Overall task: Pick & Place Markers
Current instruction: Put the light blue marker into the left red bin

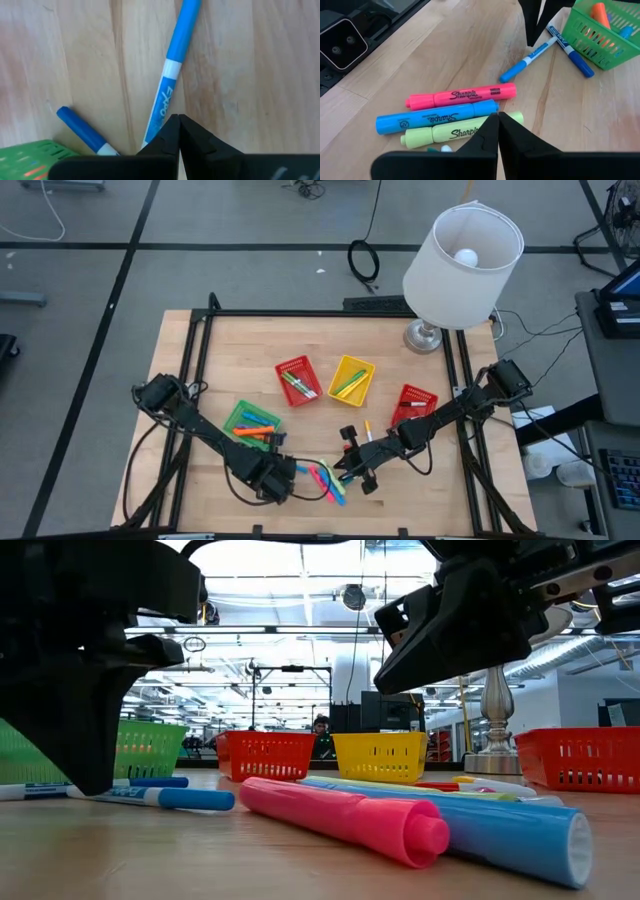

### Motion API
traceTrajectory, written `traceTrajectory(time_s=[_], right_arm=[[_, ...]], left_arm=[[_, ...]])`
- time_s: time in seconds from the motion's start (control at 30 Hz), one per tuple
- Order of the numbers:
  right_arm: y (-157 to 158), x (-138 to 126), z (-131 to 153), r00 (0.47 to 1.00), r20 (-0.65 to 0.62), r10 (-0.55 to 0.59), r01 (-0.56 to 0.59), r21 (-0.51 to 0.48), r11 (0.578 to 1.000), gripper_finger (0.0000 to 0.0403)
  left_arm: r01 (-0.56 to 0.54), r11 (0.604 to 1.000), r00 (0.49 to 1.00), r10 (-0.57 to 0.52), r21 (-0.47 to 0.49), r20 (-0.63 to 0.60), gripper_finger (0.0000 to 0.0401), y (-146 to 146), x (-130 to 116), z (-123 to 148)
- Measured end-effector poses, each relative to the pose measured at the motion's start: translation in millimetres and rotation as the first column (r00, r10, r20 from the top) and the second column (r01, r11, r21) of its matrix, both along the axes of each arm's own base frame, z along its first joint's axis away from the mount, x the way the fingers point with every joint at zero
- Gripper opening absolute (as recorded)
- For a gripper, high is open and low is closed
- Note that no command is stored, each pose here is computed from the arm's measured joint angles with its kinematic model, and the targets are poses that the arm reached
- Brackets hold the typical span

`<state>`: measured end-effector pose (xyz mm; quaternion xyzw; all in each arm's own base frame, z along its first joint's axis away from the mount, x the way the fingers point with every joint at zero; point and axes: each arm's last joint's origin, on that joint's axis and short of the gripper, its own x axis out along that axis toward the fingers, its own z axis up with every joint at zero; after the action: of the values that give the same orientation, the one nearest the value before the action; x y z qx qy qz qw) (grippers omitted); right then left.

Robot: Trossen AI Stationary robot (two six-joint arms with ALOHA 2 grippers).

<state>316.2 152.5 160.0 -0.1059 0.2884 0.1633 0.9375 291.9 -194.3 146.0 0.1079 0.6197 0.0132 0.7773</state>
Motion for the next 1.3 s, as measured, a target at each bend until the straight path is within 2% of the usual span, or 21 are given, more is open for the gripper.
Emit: traceTrajectory(time_s=[0.13,0.37,0.57,0.8,0.97,1.13,1.3], right_arm=[[0.2,0.5,0.6,1.0,0.008,0.0,0.0,0.004,1.0,0.0],[0.4,0.7,1.0,1.0,0.012,0.0,0.0,0.006,1.0,0.0],[0.4,0.7,1.2,1.0,0.014,0.0,0.0,0.007,1.0,0.0],[0.4,0.8,1.1,1.0,0.013,0.0,0.0,0.007,1.0,0.0],[0.5,0.7,1.0,1.0,0.012,0.0,0.0,0.007,1.0,0.0],[0.3,0.6,0.8,1.0,0.009,0.0,0.0,0.005,1.0,0.0],[0.3,0.3,0.5,1.0,0.006,0.0,0.0,0.004,1.0,0.0]], left_arm=[[0.025,1.0,1.0,-0.025,0.007,0.006,0.0003,1.3,2.0,0.4],[-0.001,1.0,0.999,0.002,-0.013,0.055,0.0023,16.6,18.4,1.9],[-0.026,0.999,0.997,0.028,-0.028,0.078,0.0004,32.9,30.7,3.0],[-0.012,1.0,0.995,0.015,-0.026,0.097,0.0026,41.9,38.1,3.7],[0.086,0.996,0.993,-0.085,-0.004,0.078,0.0021,43.4,39.0,3.8],[0.239,0.969,0.97,-0.237,-0.055,0.046,0.0017,36.3,41.2,12.5],[0.332,0.939,0.943,-0.331,-0.096,0.026,0.0046,27.9,44.2,30.0]])
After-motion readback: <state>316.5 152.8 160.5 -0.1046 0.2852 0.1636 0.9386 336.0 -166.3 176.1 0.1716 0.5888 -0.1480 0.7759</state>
